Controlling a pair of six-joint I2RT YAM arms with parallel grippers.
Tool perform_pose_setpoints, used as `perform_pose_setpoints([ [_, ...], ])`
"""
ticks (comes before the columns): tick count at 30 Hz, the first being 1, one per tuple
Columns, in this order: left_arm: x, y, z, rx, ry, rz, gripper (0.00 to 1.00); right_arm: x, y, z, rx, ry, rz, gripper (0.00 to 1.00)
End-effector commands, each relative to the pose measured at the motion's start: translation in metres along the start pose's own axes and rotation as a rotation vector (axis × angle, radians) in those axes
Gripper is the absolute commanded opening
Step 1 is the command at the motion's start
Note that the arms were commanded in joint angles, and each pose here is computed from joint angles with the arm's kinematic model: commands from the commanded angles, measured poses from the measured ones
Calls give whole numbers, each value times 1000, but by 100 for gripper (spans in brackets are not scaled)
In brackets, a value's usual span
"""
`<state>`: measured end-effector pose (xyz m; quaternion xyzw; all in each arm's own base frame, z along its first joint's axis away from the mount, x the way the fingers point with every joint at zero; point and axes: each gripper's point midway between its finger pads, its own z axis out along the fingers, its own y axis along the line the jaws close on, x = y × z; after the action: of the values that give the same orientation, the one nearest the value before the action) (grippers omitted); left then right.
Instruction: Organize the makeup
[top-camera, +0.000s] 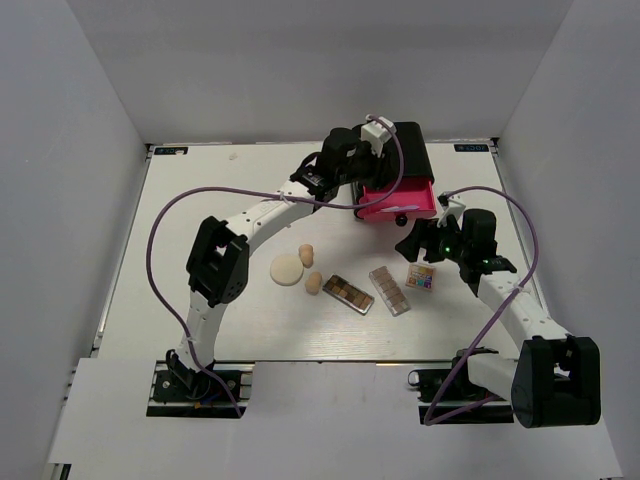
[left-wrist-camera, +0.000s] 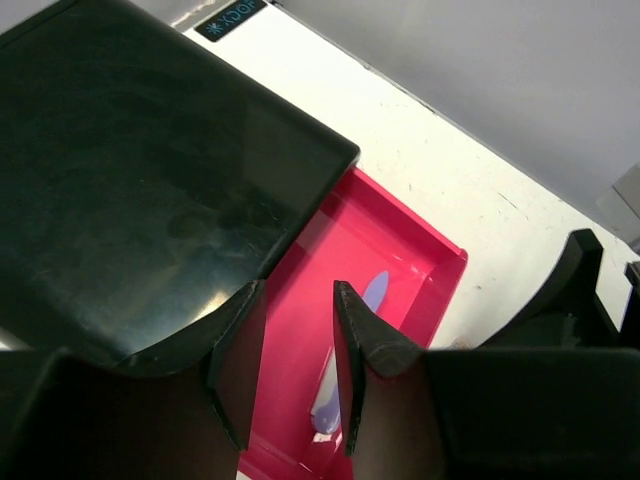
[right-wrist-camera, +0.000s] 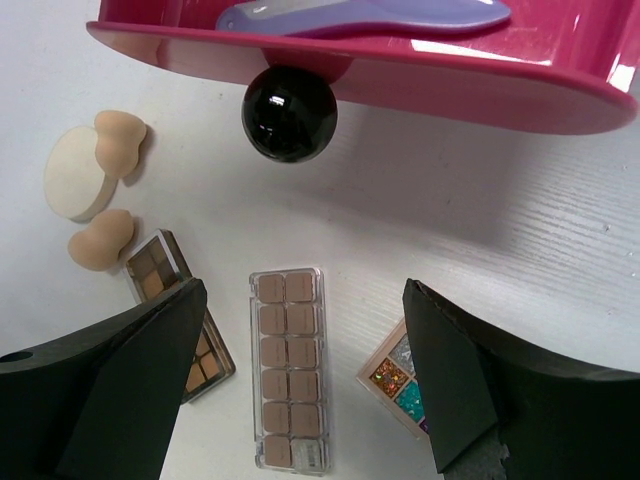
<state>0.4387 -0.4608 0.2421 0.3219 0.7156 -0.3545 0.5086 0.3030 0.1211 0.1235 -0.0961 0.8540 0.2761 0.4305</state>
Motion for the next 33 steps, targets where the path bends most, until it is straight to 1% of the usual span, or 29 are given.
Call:
perform_pose_setpoints([
  [1,-62,-7,-22,-41,-132,29,44,-16,0,3,-8,-57,-27,85],
  [2,-74,-8,-33,-58,-156,25,45,-17,0,4,-10,-59,-31,85],
  [3,-76,-7,-39,-78,-159,13,45,-20,-1,5,-9,-61,-29,85],
  [4,-96,-10,-57,-102,-202,-7,46,-23,0,7,-14,-66,-33,85],
  [5,-83,-3,-64,-125,-177,-30,46,-25,1,8,-21,-72,-36,85],
  [7,-82,3,-83,-170,-187,-90,46,-30,0,14,-31,-79,-17,84],
  [8,-97,2,-108,-211,-232,-91,46,-31,1,17,-39,-76,-7,83],
  [9,-67,7,-111,-238,-196,-108,41,-29,-1,22,-42,-63,8,83],
  [10,-60,7,-121,-255,-198,-125,38,-36,0,23,-48,-77,19,82],
  [11,-68,13,-146,-313,-243,-144,34,-37,1,26,-56,-75,26,82],
  [12,-37,17,-153,-342,-197,-174,29,-35,-1,30,-59,-63,42,81],
  [13,-31,17,-161,-354,-204,-206,24,-40,1,32,-75,-69,54,80],
  [14,-26,16,-170,-370,-209,-224,24,-42,1,34,-78,-68,65,79],
  [15,-32,15,-189,-396,-242,-246,23,-41,1,38,-81,-58,82,79],
  [16,-8,17,-194,-418,-213,-288,26,-43,1,40,-87,-57,88,78],
  [18,12,17,-214,-454,-216,-353,33,-52,5,43,-111,-67,109,76],
  [20,24,16,-227,-470,-223,-390,36,-55,5,46,-117,-70,131,74],
  [24,45,17,-253,-520,-244,-458,37,-61,2,53,-115,-75,159,70],
  [28,49,17,-270,-546,-270,-482,37,-68,2,56,-117,-93,135,61],
  [33,56,17,-273,-552,-268,-500,37,-85,6,54,-130,-130,106,60],
])
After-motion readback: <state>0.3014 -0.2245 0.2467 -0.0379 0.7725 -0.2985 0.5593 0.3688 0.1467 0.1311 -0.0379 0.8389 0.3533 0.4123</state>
